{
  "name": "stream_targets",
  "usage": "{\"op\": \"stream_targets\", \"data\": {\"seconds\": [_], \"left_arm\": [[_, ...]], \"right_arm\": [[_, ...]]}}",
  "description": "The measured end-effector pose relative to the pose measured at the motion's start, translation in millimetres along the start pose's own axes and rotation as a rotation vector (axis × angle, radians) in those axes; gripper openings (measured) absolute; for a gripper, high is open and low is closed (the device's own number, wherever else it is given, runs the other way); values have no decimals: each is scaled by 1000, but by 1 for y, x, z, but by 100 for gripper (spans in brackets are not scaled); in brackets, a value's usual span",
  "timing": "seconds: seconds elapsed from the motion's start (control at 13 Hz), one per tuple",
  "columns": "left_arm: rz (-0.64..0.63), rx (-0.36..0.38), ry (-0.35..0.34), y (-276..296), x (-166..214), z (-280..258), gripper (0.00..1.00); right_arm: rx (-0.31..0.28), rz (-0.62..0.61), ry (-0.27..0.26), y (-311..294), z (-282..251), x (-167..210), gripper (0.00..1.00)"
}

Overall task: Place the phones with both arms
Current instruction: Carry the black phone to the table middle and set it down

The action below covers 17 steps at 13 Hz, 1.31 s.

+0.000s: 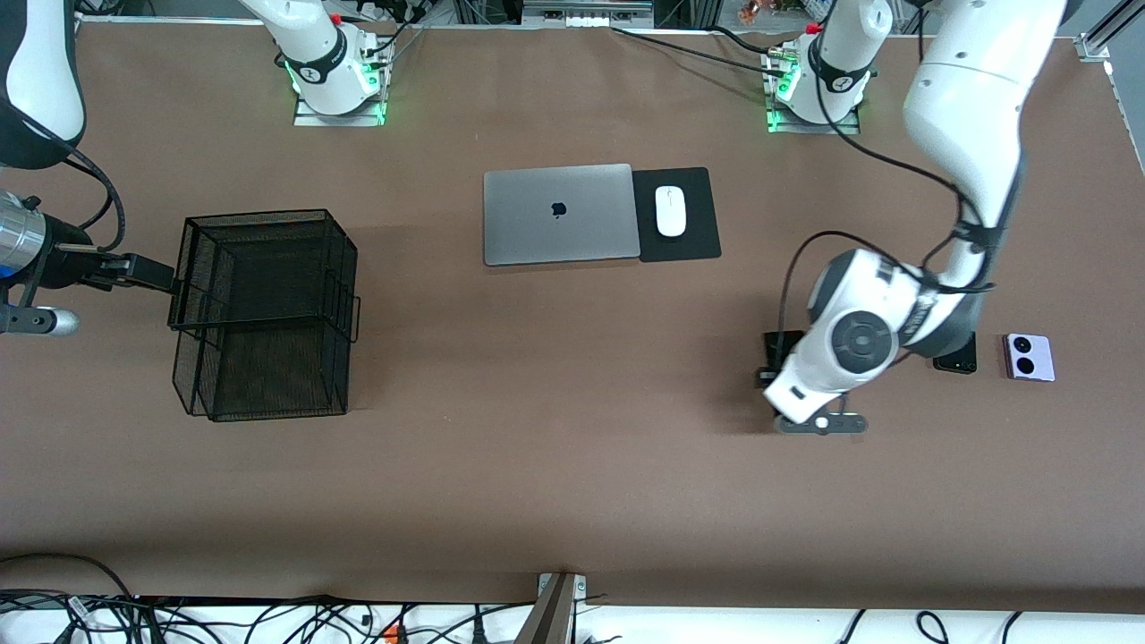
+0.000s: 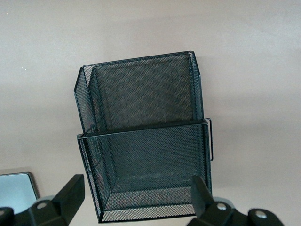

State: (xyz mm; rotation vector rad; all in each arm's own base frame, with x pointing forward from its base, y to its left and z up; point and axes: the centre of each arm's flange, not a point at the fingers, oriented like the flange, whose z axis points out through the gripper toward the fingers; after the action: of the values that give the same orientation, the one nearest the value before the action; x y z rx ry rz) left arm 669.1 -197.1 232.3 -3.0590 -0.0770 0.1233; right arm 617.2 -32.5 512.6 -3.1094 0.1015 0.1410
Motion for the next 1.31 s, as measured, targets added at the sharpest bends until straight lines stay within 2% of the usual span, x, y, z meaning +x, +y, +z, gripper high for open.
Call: {"op": "stream_targets", "data": {"seconds": [0.62, 1.0, 1.31], "left_arm": [[-182, -101, 56, 197, -36, -5, 80], [-102, -190, 130, 288, -74, 0, 80], [-31, -252, 194, 331, -96, 9, 80]], "right_arm": [[0, 0, 0, 0, 0, 0, 100], [0, -1, 0, 0, 0, 0, 100], [-1, 0, 0, 0, 0, 0, 100]]}}
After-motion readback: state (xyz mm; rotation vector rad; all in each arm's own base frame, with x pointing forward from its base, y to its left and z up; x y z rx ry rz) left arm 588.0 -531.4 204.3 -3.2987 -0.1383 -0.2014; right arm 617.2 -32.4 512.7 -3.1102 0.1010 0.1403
